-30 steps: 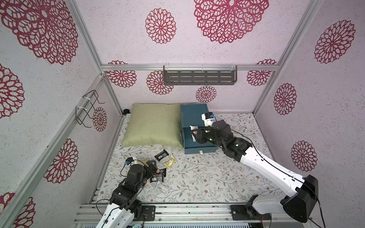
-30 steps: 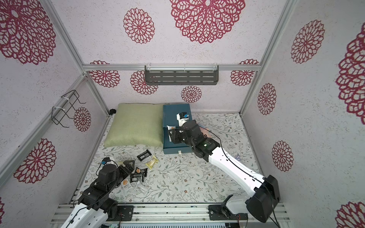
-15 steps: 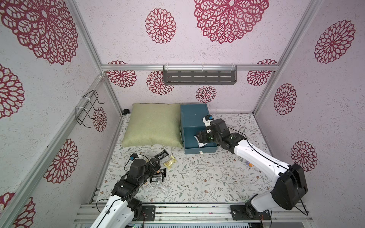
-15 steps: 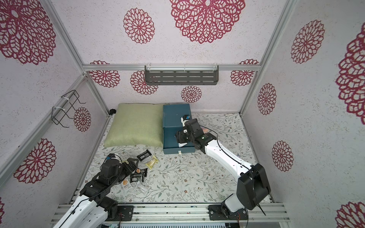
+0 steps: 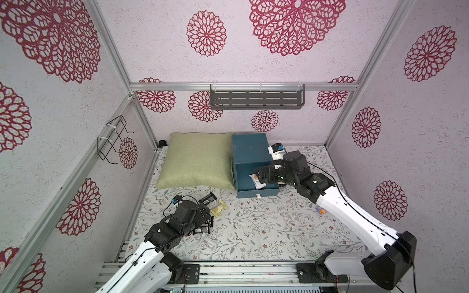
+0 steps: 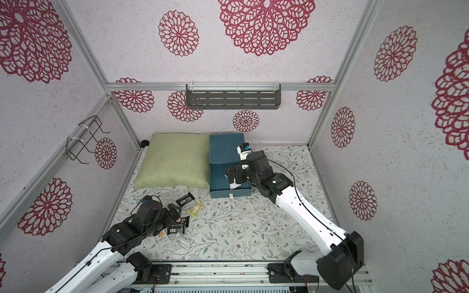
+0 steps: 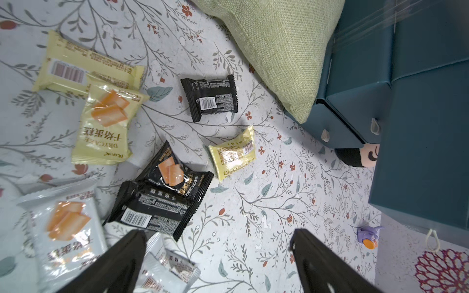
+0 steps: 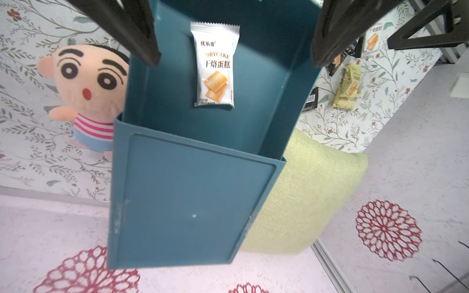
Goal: Place the cookies into the drawer by color
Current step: Pick up the cookie at the center of the board.
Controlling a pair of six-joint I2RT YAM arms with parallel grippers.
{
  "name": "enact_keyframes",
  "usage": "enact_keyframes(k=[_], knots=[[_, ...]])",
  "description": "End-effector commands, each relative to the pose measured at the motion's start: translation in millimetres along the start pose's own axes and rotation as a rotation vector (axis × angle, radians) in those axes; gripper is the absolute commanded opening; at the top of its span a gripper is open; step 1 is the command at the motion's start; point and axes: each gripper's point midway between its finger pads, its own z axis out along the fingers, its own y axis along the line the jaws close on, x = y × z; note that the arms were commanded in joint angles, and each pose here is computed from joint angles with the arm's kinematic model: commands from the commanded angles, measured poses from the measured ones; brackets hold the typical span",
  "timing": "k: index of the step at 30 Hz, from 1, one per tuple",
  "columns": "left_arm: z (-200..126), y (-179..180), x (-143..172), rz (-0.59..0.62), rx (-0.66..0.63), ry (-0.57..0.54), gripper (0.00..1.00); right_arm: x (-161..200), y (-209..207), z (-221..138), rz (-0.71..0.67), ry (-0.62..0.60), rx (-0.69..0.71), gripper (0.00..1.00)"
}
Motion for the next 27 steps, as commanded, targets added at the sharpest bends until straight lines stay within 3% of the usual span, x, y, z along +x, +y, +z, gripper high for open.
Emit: enact_keyframes(k=[1,9,14,27], knots=[[-13,25,-2,-0.046,-0.150,-0.039,0.98,-3,-5,-30,-0.009,-0.073,0.008,0.99],[-18,45,24,-0.129,-0.324,0.051,1.00,36,-17,-67,0.031,-0.129,0.004,0.99],[-2,43,50,-0.139,-0.310,0.107,0.85,60,-29,-73,0.083,-0.138,0.025,0.99],[23,33,86,-0.091,-0.339,0.135,0.82,75,-32,-68,0.132,-0.141,0.010,0.99]])
